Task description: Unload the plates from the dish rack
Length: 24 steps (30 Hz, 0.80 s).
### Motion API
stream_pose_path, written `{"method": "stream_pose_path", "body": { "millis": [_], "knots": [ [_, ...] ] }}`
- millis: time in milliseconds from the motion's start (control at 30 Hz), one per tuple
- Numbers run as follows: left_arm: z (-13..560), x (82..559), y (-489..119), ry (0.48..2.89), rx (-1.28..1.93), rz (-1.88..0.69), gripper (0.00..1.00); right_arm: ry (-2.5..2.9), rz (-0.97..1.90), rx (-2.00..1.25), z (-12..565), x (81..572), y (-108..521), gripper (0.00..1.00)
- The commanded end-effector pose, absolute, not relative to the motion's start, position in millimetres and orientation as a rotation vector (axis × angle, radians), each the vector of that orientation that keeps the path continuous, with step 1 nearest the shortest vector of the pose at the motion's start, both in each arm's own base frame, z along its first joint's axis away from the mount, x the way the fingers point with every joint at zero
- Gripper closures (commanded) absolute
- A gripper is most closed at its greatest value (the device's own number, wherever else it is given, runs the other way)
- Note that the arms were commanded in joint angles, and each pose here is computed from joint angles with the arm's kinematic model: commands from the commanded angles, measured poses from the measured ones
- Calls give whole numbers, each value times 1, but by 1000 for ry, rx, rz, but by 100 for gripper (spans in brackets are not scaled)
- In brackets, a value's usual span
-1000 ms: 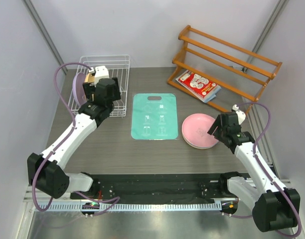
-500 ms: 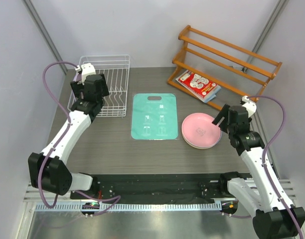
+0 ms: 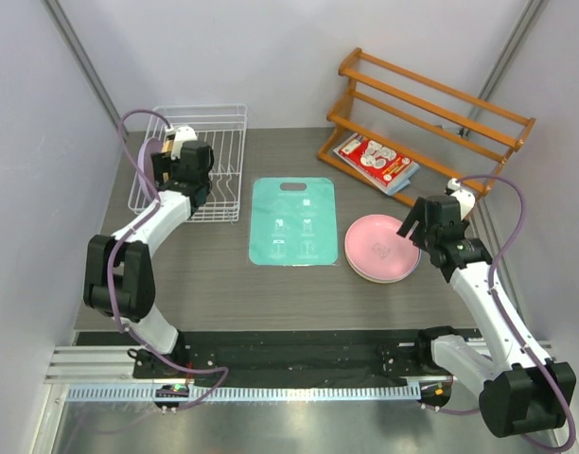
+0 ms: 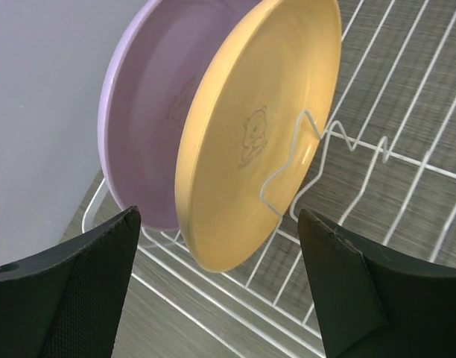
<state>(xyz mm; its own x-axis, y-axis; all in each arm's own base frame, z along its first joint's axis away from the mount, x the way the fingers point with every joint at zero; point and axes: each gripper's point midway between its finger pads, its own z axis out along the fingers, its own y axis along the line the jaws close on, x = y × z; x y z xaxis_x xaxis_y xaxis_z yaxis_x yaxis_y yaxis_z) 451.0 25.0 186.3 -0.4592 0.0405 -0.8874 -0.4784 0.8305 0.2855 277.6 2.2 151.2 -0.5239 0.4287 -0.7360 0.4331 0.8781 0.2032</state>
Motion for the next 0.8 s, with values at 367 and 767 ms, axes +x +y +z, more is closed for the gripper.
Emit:
{"method": "stream_pose_path", "body": {
  "millis": [367,767],
  "knots": [
    [213,473,52,1843,-425,685,67,2176,10,592,149,293,6,18],
    [221,463,61,1833,-448,722,100,2189,33,581,145,292,10,18]
  ]
}}
